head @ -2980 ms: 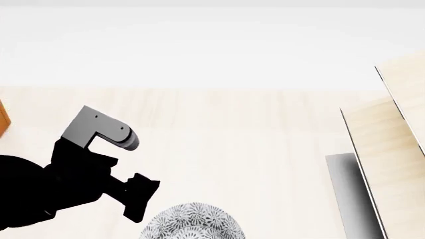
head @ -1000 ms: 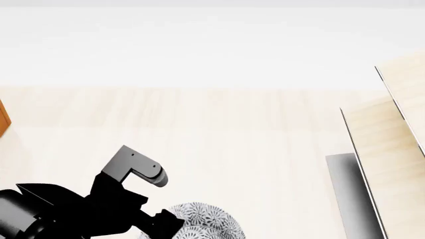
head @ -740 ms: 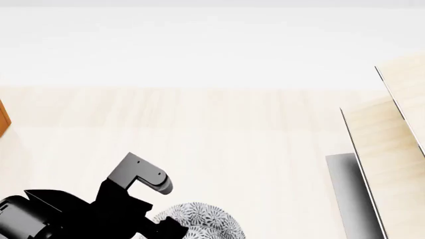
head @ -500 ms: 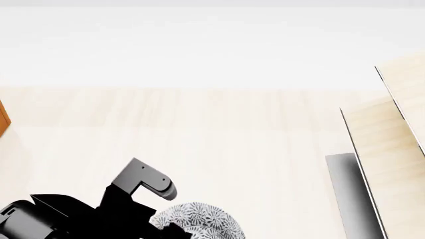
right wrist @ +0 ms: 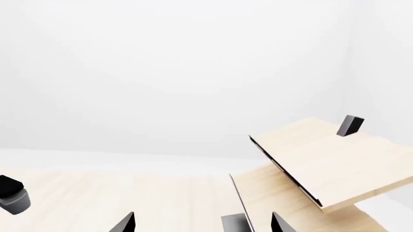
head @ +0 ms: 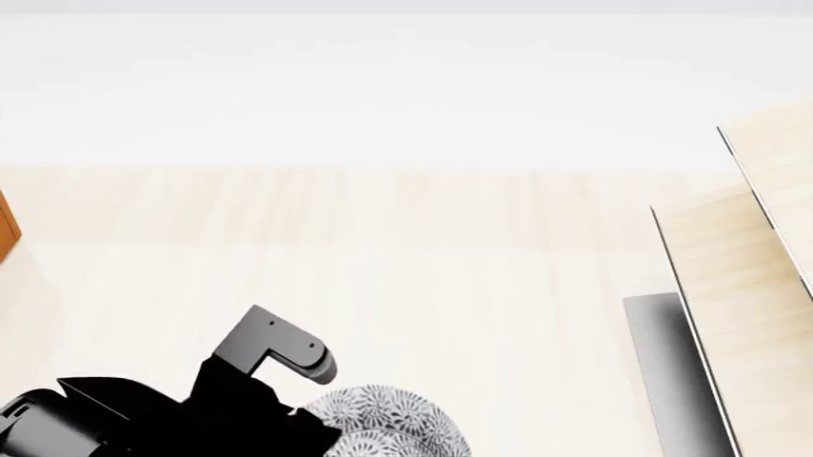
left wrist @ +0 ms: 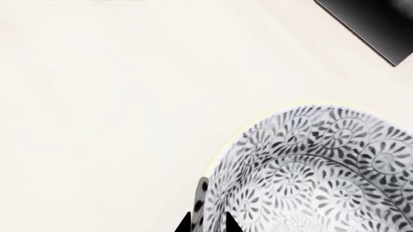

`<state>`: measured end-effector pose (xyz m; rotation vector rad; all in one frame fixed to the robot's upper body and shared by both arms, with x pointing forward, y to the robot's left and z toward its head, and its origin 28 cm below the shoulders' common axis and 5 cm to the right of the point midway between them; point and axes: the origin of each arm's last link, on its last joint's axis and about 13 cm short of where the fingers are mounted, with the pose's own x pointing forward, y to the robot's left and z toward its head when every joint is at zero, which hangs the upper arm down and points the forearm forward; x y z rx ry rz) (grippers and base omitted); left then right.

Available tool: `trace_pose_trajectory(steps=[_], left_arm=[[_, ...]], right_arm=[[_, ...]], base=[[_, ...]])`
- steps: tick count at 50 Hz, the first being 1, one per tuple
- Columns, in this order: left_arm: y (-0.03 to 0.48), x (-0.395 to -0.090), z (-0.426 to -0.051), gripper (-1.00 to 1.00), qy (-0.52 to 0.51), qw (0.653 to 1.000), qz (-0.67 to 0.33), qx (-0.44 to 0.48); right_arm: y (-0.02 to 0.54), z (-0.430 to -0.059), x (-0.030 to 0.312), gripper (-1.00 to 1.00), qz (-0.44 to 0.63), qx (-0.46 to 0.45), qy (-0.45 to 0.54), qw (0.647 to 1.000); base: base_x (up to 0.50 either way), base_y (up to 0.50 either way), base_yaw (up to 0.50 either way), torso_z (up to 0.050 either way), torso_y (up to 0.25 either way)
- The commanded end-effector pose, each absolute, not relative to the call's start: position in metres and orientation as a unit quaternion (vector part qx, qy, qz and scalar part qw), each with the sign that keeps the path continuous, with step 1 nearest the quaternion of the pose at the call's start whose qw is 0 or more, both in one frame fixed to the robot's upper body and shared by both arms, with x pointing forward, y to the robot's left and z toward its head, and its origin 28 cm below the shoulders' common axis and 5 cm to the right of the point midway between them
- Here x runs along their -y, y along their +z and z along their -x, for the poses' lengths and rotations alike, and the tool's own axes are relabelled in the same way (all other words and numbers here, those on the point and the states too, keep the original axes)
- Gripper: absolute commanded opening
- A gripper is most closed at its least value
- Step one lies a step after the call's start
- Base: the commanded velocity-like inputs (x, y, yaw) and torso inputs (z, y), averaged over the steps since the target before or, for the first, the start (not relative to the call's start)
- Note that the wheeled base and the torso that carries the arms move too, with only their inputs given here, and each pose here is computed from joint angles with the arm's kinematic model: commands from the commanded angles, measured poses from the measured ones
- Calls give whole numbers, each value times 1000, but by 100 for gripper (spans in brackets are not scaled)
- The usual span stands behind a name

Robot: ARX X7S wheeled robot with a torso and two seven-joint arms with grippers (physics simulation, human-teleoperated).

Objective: Close the top drawer of the cabinet and put the bowl on top of it.

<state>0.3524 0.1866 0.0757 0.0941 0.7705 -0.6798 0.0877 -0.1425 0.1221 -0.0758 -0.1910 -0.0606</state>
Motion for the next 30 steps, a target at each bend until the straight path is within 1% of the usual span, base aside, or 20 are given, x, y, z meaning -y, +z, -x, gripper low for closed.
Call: trace_pose_trajectory(steps=[1,11,12,30], left_arm=[[78,-191,-352,-100,-316,875,-50,-364],[88,-195,-350,-100,-316,879,-39,-354],[93,-196,-350,-100,-324,879,-18,-350],[129,-207,-352,-100,-300,898,-41,-320]], right_arm=[[123,-88,142,100,36,94,-30,994],[124,-87,142,100,37,95,-31,994],[124,-86,142,100,37,96,-31,994],[127,-84,142,100,40,99,-35,994]], base=[[0,0,0,0,0],[0,0,0,0,0],[0,0,0,0,0],[0,0,0,0,0]])
